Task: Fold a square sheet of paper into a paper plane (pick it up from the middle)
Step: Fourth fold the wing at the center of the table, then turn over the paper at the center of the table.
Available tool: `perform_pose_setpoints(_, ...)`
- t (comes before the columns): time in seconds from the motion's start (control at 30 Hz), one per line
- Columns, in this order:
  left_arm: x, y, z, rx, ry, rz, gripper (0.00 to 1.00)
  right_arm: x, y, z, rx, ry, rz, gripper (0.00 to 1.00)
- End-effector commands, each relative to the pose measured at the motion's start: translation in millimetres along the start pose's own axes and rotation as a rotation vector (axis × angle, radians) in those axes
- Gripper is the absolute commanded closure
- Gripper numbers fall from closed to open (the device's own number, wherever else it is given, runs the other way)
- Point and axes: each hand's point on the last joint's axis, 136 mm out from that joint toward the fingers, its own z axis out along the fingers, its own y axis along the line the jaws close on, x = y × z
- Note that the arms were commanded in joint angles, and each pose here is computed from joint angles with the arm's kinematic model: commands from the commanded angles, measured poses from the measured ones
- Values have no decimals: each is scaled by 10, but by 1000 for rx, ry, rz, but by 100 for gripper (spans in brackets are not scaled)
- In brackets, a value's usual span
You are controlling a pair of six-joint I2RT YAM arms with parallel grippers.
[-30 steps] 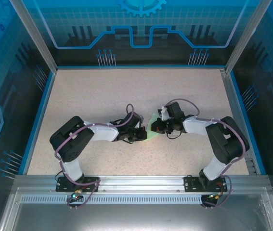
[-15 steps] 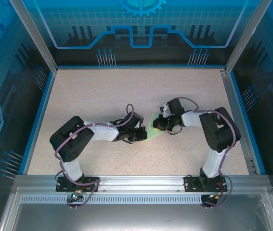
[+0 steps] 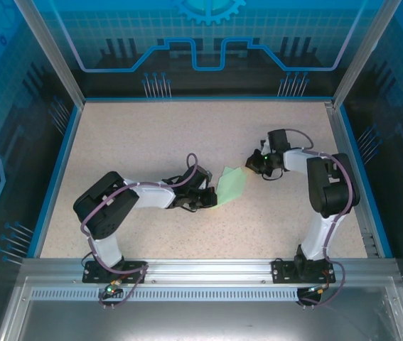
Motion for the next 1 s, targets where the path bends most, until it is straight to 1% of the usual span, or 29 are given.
perform_pose_setpoints(0.0, 450, 418, 55, -134, 163, -21, 100, -71, 105, -232, 7, -29, -21, 99)
perform_pose_setpoints(0.1, 290, 176, -24, -73, 119, 12, 100, 11, 245, -396, -40, -36, -51, 91)
perform_pose_setpoints(0.17, 135, -26, -137, -31, 70, 44, 94, 161, 240, -464, -47, -28, -64, 83)
perform_pose_setpoints(0.23, -15, -162, -280, -24, 12, 73, 90, 306, 258, -522, -71, -19, -72, 75)
perform_pose_setpoints(0.3, -158, -226, -417, -36, -59, 88, 80, 478, 270, -542, -108, 11, -64, 66)
perform_pose_setpoints(0.37, -276, -252, -532, -47, -130, 93, 72, 642, 278, -536, -131, 43, -51, 57)
perform_pose_setpoints(0.47, -376, -182, -626, -85, -203, 77, 60, 803, 320, -495, -141, 82, -44, 51)
perform_pose_setpoints(0.53, -404, -140, -653, -103, -227, 64, 56, 849, 368, -450, -149, 91, -49, 49)
perform_pose_setpoints(0.63, -411, -73, -652, -120, -238, 38, 50, 905, 416, -337, -147, 118, -57, 49)
perform_pose_setpoints(0.83, -393, 7, -637, -126, -234, -5, 41, 919, 480, -141, -148, 157, -48, 55)
perform_pose_setpoints(0.97, -385, 73, -632, -133, -230, -30, 38, 946, 502, -44, -148, 177, -61, 58)
